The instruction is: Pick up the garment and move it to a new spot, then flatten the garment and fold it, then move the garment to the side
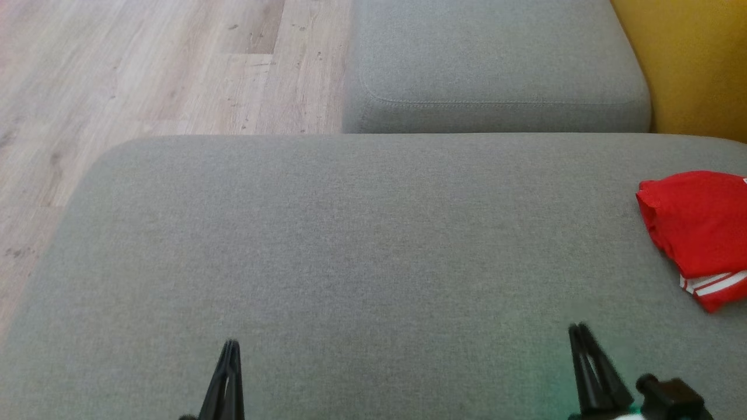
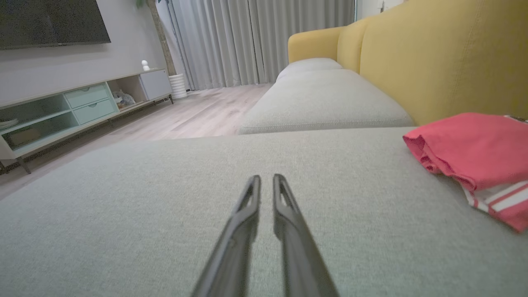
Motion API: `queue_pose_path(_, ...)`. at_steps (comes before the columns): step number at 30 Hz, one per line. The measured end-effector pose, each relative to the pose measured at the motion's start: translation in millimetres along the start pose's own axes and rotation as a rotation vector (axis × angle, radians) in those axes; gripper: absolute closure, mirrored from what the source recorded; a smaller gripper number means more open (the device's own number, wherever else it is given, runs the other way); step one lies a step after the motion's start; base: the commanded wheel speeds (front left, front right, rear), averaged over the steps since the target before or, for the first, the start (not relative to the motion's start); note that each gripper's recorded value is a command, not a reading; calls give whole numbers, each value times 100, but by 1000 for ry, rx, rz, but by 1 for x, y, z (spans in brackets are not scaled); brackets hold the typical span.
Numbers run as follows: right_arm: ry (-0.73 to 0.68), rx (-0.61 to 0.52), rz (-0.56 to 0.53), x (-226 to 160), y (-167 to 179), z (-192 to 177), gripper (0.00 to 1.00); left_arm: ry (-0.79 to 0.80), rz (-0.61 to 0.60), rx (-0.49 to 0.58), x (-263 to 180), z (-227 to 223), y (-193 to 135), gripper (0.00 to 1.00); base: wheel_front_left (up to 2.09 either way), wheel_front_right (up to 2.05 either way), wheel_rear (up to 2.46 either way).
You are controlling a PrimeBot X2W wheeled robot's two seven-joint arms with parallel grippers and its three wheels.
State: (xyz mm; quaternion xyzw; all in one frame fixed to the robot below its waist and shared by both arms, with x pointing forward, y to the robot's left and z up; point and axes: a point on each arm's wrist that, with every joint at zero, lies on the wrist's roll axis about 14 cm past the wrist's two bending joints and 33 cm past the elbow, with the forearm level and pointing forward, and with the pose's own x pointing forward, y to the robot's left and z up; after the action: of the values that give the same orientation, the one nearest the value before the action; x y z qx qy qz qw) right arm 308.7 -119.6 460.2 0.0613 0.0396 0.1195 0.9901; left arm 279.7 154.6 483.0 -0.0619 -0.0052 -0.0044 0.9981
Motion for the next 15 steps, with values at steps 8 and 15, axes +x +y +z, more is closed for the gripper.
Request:
queue_pose_path(8,19,83,-30,-3,-5,-6,100,40,19,-79,-1,-9,3,100,0,0,0)
queue_pose_path(15,27,168,-59,-3,-11,-8,100,65,29,-164,1,-14,5,100,0,0,0)
